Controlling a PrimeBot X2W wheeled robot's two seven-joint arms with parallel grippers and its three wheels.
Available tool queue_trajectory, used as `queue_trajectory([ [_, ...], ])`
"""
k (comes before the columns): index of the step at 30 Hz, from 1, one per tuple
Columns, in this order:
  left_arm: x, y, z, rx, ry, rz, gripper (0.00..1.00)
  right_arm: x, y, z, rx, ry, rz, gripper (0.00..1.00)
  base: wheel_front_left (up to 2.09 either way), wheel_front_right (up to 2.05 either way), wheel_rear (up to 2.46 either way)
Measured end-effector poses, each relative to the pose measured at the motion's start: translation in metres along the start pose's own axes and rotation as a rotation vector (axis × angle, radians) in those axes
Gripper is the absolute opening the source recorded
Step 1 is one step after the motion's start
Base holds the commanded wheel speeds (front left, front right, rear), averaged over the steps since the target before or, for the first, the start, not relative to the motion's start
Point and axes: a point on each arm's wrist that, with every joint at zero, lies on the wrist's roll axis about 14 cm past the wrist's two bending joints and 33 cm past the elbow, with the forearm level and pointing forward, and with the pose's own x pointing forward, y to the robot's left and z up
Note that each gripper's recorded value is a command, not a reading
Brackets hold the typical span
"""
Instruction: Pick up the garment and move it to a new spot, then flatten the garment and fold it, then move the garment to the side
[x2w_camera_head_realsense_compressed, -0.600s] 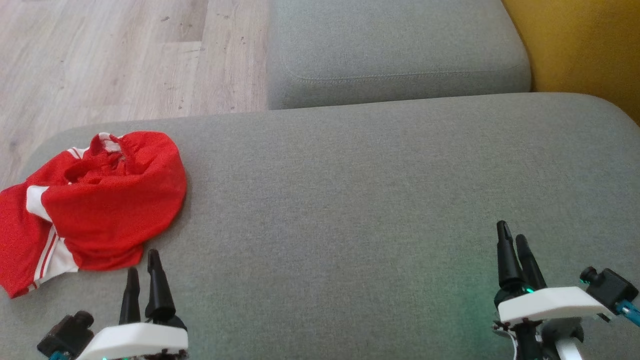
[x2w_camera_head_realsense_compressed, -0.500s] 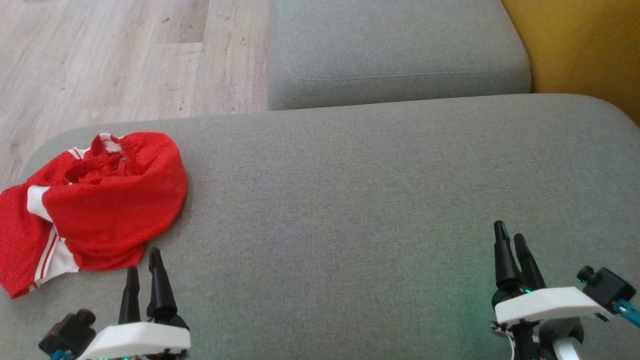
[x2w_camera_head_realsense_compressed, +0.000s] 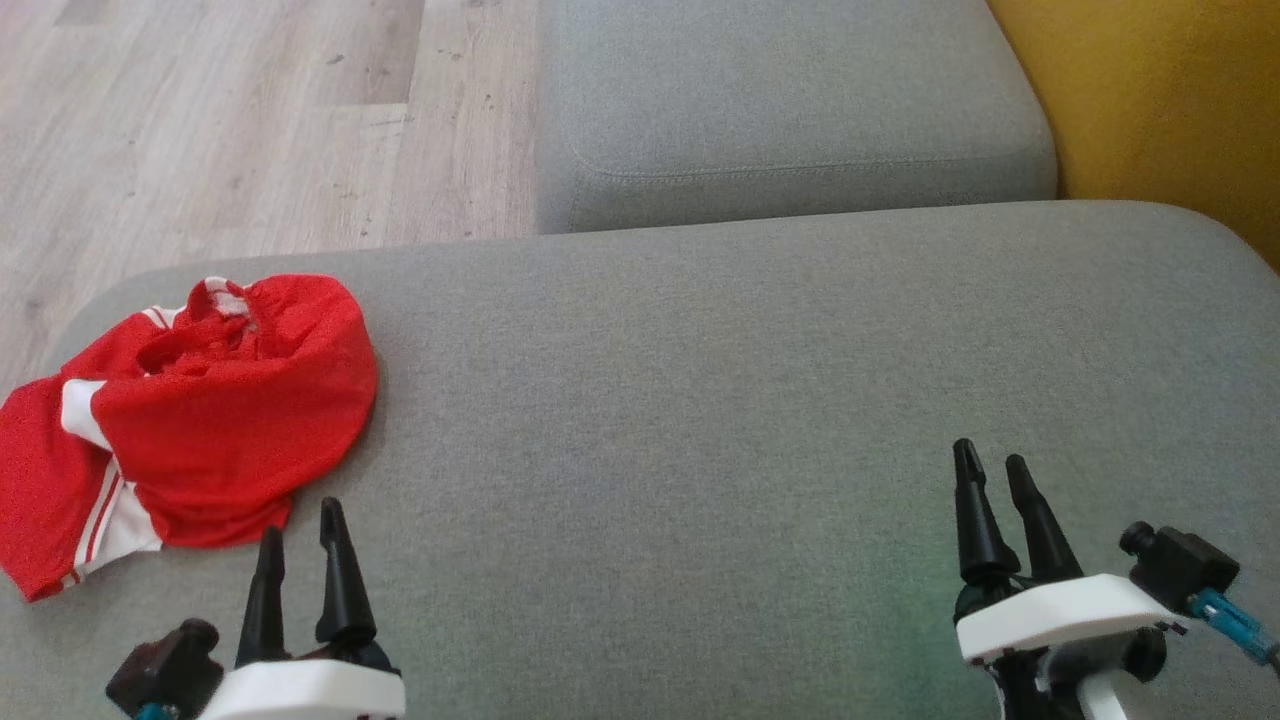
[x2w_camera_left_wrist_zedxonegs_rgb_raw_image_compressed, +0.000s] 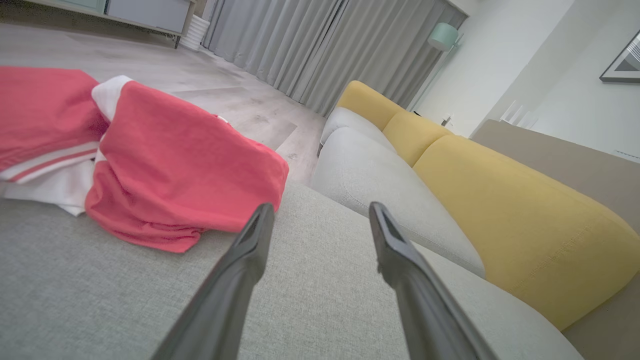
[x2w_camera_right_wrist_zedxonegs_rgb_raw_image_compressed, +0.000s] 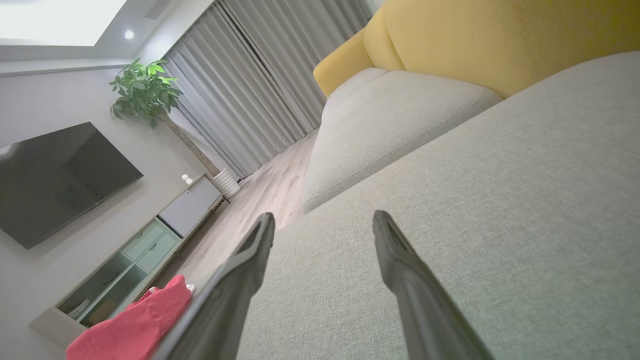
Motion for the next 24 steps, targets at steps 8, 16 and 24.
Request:
queue_trajectory([
  [8,-0.005,-0.004,0.002,0.090,-0.018,-0.018,1.00,-0.002,0.009,-0.002,-0.080,-0.002,0.033,1.00,0.00,0.00,0.00],
  [16,-0.006,-0.014,0.007,0.193,-0.050,-0.050,1.00,-0.005,0.016,-0.007,-0.167,0.003,0.063,1.00,0.00,0.00,0.00],
  [24,-0.012,-0.017,0.008,0.298,-0.068,-0.071,1.00,-0.006,0.021,-0.005,-0.253,-0.015,0.087,1.00,0.00,0.00,0.00],
])
